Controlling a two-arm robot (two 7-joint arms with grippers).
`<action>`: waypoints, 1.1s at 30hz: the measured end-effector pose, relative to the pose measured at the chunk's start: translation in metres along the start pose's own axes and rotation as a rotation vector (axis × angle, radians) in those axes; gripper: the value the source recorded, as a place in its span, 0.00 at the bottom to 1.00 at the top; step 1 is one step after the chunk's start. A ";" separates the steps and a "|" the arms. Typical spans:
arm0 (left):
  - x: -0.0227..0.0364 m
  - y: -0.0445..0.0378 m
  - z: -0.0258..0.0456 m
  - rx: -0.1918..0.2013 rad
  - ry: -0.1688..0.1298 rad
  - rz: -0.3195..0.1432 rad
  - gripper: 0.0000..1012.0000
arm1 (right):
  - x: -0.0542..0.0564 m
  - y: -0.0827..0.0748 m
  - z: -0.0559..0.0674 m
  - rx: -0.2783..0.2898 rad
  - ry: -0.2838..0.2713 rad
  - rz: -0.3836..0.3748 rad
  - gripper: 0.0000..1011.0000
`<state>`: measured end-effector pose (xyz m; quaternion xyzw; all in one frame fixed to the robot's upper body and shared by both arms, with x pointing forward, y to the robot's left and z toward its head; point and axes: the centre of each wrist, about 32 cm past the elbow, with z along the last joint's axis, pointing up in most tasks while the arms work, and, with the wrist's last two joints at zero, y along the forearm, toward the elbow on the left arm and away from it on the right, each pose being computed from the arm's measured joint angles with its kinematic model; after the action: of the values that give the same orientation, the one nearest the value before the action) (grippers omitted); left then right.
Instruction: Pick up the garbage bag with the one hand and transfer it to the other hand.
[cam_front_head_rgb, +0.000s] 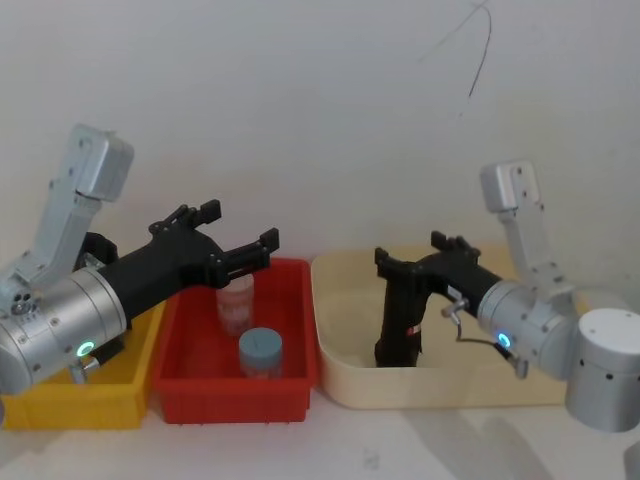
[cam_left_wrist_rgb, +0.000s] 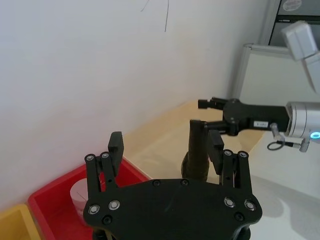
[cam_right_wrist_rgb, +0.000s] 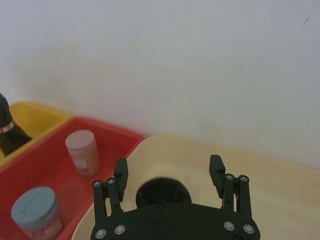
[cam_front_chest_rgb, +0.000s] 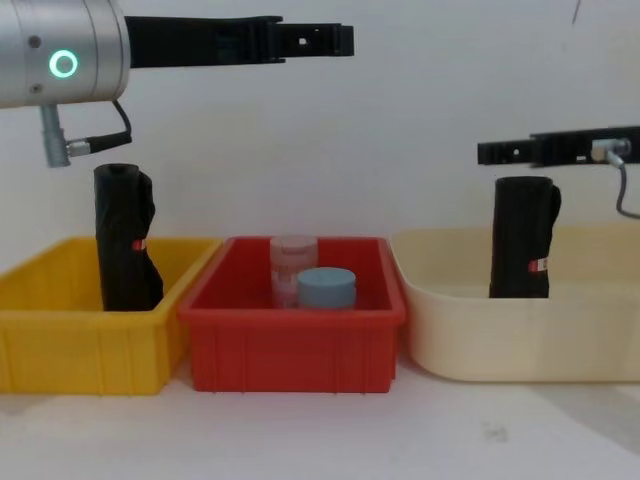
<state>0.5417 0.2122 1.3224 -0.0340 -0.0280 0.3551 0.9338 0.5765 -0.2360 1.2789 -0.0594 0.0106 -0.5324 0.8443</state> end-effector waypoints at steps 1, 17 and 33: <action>0.0000 0.0002 0.0000 0.000 0.000 0.001 0.99 | 0.000 0.000 0.001 0.005 -0.001 -0.002 0.99; -0.0027 0.0111 -0.0077 0.007 0.001 0.048 0.99 | -0.014 -0.008 0.033 0.058 -0.022 0.089 0.99; -0.0042 0.0326 -0.0228 0.036 -0.013 0.136 0.99 | -0.058 -0.006 0.040 -0.013 -0.003 0.221 0.99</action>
<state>0.5187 0.2328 1.2968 -0.0168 -0.0253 0.4183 0.9078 0.5494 -0.1825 1.3168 -0.0641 0.0191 -0.4361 0.8974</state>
